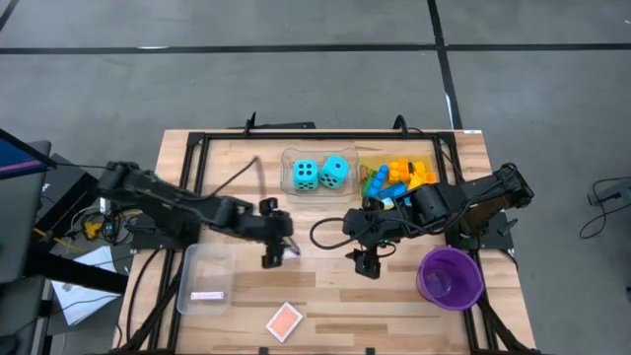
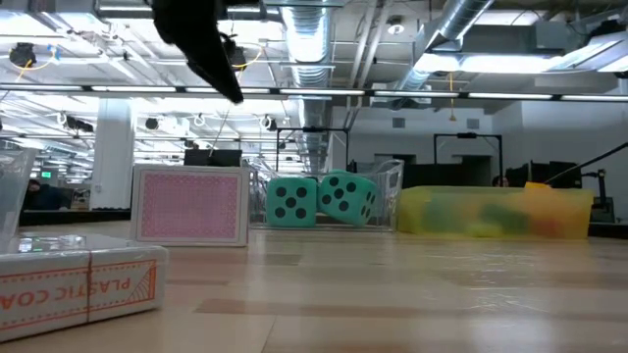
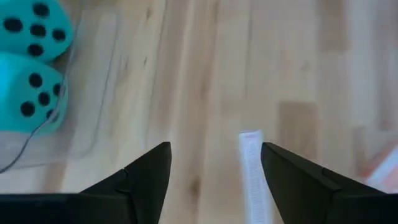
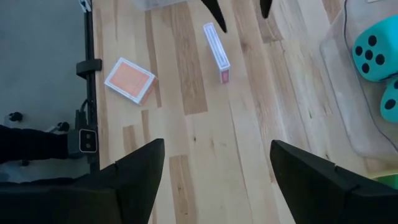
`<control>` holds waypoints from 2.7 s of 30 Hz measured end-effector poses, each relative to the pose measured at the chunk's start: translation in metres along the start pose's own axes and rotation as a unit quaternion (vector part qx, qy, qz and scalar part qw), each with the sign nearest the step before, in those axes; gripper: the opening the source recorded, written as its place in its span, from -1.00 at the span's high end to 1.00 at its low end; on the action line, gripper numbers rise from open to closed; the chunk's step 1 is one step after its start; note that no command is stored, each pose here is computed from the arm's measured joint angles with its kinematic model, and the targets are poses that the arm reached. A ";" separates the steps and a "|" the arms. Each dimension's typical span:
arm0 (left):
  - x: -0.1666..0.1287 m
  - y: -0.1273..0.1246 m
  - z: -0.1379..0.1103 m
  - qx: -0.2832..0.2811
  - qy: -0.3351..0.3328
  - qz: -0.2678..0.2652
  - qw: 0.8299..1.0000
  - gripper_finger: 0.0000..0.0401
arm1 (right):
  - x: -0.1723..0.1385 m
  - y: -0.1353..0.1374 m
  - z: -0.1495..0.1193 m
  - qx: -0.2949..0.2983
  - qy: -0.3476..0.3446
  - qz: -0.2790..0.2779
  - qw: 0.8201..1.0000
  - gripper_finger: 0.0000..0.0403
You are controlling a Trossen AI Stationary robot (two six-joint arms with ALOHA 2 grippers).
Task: Pick & Place Toys
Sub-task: Put the pink deck of cards into the white transparent bin
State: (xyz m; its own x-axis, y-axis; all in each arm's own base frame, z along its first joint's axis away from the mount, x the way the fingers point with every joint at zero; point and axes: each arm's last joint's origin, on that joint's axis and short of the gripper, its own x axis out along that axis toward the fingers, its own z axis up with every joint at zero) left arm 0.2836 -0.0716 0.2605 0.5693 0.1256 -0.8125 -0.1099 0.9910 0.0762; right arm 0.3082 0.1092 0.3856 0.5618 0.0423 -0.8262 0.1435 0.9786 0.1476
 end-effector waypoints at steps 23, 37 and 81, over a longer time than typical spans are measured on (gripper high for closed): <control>0.049 -0.017 -0.004 0.023 0.125 -0.055 0.990 -0.01 | -0.001 0.005 -0.006 -0.018 0.007 -0.013 1.000 -0.41; 0.064 -0.022 -0.008 0.010 0.147 -0.068 0.987 -0.11 | -0.003 0.012 -0.012 -0.020 0.016 -0.009 1.000 -0.41; -0.054 -0.030 -0.058 -0.075 0.163 -0.090 0.980 0.72 | -0.003 0.013 -0.010 -0.017 0.000 -0.017 1.000 -0.41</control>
State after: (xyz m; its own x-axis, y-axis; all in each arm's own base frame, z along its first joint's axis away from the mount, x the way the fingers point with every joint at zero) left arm 0.2092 -0.1105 0.2684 0.3033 -0.0951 -0.9482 -0.1641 0.9749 -0.1503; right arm 0.2998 0.1239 0.3847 0.5566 0.0089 -0.8308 0.1350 0.9857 0.1010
